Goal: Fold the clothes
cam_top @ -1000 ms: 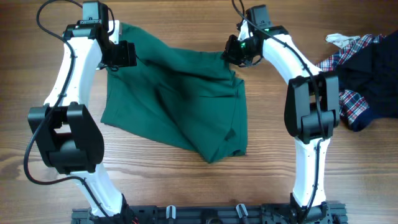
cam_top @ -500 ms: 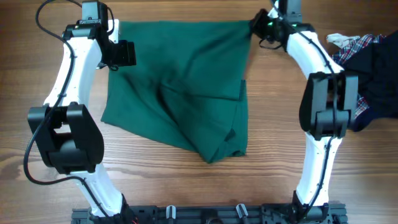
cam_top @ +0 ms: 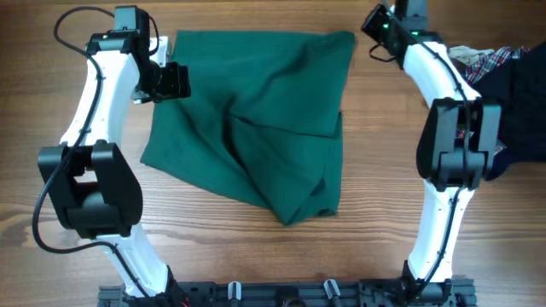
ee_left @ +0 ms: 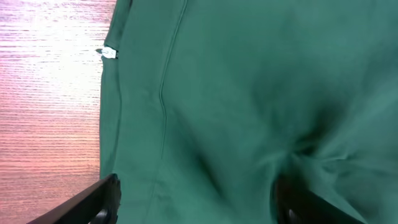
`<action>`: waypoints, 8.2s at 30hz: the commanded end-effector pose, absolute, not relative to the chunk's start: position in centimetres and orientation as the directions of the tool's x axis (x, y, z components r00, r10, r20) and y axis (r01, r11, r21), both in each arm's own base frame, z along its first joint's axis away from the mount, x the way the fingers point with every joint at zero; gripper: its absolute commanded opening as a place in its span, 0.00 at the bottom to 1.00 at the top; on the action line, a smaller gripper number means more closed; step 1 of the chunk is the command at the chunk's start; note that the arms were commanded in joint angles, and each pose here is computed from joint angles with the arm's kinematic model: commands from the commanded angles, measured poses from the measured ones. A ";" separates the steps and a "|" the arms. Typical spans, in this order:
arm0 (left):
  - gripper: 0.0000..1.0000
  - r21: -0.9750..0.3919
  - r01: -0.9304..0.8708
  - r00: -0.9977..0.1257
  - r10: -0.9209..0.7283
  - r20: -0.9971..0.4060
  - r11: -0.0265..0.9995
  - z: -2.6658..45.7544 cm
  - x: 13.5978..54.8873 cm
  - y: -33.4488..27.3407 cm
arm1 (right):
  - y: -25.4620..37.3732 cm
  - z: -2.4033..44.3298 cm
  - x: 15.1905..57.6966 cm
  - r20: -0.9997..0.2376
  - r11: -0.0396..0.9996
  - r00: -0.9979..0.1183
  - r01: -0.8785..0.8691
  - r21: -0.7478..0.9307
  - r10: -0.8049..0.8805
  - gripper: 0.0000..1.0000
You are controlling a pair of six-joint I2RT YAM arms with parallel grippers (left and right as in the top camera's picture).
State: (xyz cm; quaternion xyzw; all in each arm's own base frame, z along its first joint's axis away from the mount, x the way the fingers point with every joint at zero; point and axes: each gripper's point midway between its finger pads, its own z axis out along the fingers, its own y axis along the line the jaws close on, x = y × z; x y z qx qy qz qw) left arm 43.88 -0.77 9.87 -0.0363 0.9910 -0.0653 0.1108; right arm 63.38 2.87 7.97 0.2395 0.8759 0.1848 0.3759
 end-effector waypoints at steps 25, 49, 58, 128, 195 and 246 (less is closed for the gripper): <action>0.04 -0.145 -0.298 -0.904 -0.230 0.359 0.944 5.3 28.8 -2.1 | 16.4 19.9 36.7 -0.099 0.907 -0.985 -0.171 0.384 -0.143 0.04; 0.04 -0.147 -0.323 -0.919 -0.273 0.285 0.935 2.0 29.8 -1.6 | 30.9 4.8 21.9 0.065 0.861 -0.889 -0.417 0.291 -0.453 0.04; 0.04 -0.142 -0.326 -0.913 -0.273 0.303 0.934 2.1 29.3 -1.6 | 27.9 2.6 22.2 0.048 0.799 -0.803 -0.581 0.159 -0.594 0.04; 0.04 -0.146 -0.320 -0.912 -0.263 0.314 0.936 2.2 29.1 -1.7 | 9.9 -0.8 35.6 0.051 0.986 -0.998 0.053 0.158 0.046 0.20; 0.04 0.008 -0.385 -0.777 -0.329 0.536 0.923 3.6 21.8 -1.4 | 7.0 5.4 18.6 0.419 0.953 -0.866 0.304 0.009 0.272 0.04; 0.37 -0.227 -0.364 -0.929 -0.335 0.154 0.903 6.4 29.5 -2.5 | 8.9 0.2 30.0 0.110 0.980 -0.988 0.121 0.157 0.105 0.25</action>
